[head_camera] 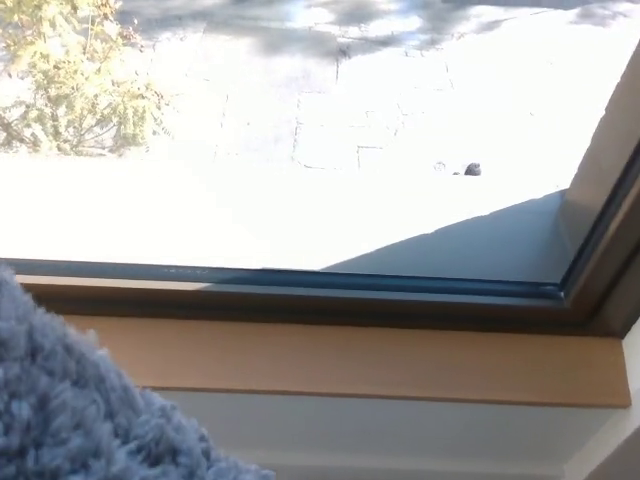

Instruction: Pick up a grey duster using the right hand and walk towards the window and then clean the window using the duster

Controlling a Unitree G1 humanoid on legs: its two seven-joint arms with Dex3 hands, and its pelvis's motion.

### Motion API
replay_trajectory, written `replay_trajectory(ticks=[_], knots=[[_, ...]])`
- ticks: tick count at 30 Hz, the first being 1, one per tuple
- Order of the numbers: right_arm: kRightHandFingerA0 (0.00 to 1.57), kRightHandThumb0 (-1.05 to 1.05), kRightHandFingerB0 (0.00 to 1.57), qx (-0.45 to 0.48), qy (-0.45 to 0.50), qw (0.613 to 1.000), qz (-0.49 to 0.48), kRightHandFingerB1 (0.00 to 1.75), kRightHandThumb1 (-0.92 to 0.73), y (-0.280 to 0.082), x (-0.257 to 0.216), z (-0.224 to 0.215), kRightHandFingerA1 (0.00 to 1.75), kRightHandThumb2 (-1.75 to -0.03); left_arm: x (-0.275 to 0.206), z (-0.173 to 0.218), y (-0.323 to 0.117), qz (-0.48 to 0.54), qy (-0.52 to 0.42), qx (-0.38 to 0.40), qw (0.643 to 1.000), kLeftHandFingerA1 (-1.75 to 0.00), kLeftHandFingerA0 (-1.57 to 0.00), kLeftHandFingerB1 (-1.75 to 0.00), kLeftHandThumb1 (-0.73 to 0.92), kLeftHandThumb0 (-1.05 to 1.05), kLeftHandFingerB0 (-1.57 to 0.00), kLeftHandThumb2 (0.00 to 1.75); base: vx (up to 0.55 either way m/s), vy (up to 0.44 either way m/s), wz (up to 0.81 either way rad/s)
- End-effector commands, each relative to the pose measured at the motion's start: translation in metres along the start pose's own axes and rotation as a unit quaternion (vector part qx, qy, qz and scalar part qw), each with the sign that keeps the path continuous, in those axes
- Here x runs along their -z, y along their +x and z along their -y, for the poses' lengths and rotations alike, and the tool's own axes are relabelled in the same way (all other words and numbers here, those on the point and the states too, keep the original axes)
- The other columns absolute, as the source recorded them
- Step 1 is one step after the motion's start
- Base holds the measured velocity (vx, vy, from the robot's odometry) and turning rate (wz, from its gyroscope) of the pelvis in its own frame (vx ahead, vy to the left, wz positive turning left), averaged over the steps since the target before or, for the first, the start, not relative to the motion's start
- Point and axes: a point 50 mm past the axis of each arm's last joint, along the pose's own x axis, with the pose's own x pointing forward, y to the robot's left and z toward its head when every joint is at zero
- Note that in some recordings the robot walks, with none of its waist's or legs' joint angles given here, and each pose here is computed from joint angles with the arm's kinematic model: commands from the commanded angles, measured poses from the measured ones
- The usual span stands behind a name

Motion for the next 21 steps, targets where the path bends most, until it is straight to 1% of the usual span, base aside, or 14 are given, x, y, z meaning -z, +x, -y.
replay_trajectory(ticks=[1, 2, 5, 6, 9, 11, 12, 13, 16, 17, 18, 19, 20, 21], knots=[[1.22, -0.19, 1.25, -0.009, 0.006, 1.0, 0.016, 1.29, -0.64, 0.0008, -0.0061, -0.0057, 1.27, -1.28, -0.0053, -0.0015, 0.0011, 0.018, 0.002, -0.004, 1.0, -1.16, -1.08, -0.98, 0.53, -0.12, -0.92, 1.01, 0.24, -0.003, 0.22], [1.11, -0.33, 0.92, -0.008, 0.008, 1.0, 0.016, 1.65, -0.47, 0.001, -0.0058, -0.0059, 1.75, -1.44, -0.0054, -0.001, 0.001, 0.02, 0.005, -0.001, 1.0, -1.21, -1.06, -1.01, 0.59, -0.14, -0.92, 0.88, 0.24, -0.004, 0.15], [1.04, -0.35, 0.9, -0.007, 0.011, 1.0, 0.016, 1.69, -0.44, 0.0009, -0.0055, -0.006, 1.75, -1.41, -0.0059, -0.0008, 0.0009, 0.022, 0.004, -0.003, 1.0, -1.17, -1.1, -1.0, 0.54, -0.14, -0.94, 1.02, 0.25, -0.035, 0.19], [1.21, -0.2, 1.24, -0.008, 0.01, 1.0, 0.014, 1.28, -0.64, 0.0011, -0.0054, -0.006, 1.27, -1.28, -0.0056, -0.0007, 0.001, 0.019, -0.001, -0.003, 1.0, -1.2, -1.07, -1.0, 0.55, -0.12, -0.93, 1.0, 0.38, -0.184, -0.33], [1.21, -0.19, 1.24, -0.008, 0.005, 1.0, 0.017, 1.28, -0.64, 0.0012, -0.0057, -0.0059, 1.27, -1.29, -0.0054, -0.0006, 0.0012, 0.017, 0.001, -0.005, 1.0, -1.22, -1.02, -0.99, 0.61, -0.14, -0.91, 0.88, 0.25, -0.062, 0.09], [1.21, -0.2, 1.24, -0.008, 0.005, 1.0, 0.016, 1.28, -0.64, 0.001, -0.0056, -0.0059, 1.27, -1.28, -0.0053, -0.0008, 0.001, 0.019, 0.01, -0.005, 1.0, -1.23, -1.0, -1.0, 0.6, -0.12, -0.9, 0.91, 0.17, 0.05, -0.06], [1.21, -0.2, 1.24, -0.007, 0.004, 1.0, 0.016, 1.28, -0.64, 0.0009, -0.0056, -0.006, 1.27, -1.28, -0.0051, -0.0009, 0.0011, 0.017, 0.007, -0.005, 1.0, -1.23, -1.0, -1.0, 0.6, -0.12, -0.9, 0.91, 0.13, 0.149, -0.11], [1.12, -0.35, 0.91, -0.007, 0.006, 1.0, 0.016, 1.64, -0.47, 0.0009, -0.0056, -0.0061, 1.75, -1.42, -0.0051, -0.0009, 0.0011, 0.017, 0.008, -0.005, 1.0, -1.23, -1.03, -1.01, 0.6, -0.13, -0.91, 0.9, 0.13, 0.131, -0.08], [1.12, -0.35, 0.91, -0.006, 0.008, 1.0, 0.017, 1.64, -0.47, 0.0007, -0.0053, -0.0065, 1.75, -1.42, -0.0047, -0.0012, 0.0008, 0.017, 0.005, -0.005, 1.0, -1.22, -1.03, -0.98, 0.59, -0.11, -0.89, 0.92, 0.15, 0.189, -0.2], [1.21, -0.2, 1.25, -0.007, 0.007, 1.0, 0.015, 1.28, -0.63, 0.0003, -0.0053, -0.0067, 1.27, -1.28, -0.0046, -0.0015, 0.0009, 0.016, 0.001, -0.008, 1.0, -1.22, -1.05, -1.01, 0.59, -0.11, -0.89, 0.91, 0.15, 0.229, -0.24], [1.21, -0.2, 1.24, -0.008, 0.007, 1.0, 0.013, 1.28, -0.63, 0.0002, -0.0053, -0.0068, 1.27, -1.28, -0.0047, -0.0018, 0.001, 0.016, -0.003, -0.008, 1.0, -1.2, -1.09, -1.02, 0.55, -0.13, -0.94, 0.98, 0.15, 0.233, -0.22], [1.21, -0.2, 1.24, -0.007, 0.007, 1.0, 0.013, 1.28, -0.63, 0.0002, -0.0054, -0.0069, 1.27, -1.28, -0.0048, -0.0018, 0.0009, 0.017, -0.006, -0.006, 1.0, -1.2, -1.09, -1.02, 0.55, -0.13, -0.94, 0.98, 0.28, 0.278, -0.35], [1.11, -0.34, 0.91, -0.007, 0.005, 1.0, 0.012, 1.65, -0.47, 0.0001, -0.0056, -0.0071, 1.75, -1.44, -0.0047, -0.002, 0.0009, 0.017, -0.002, -0.008, 1.0, -1.22, -1.07, -1.03, 0.58, -0.12, -0.92, 0.92, 0.31, 0.35, 1.19], [1.12, -0.34, 0.92, -0.007, 0.004, 1.0, 0.014, 1.64, -0.47, 0.0005, -0.0056, -0.007, 1.75, -1.44, -0.0049, -0.0019, 0.001, 0.017, 0.001, -0.009, 1.0, -1.22, -1.06, -1.0, 0.61, -0.16, -0.92, 0.85, 0.22, 0.336, -0.97]])
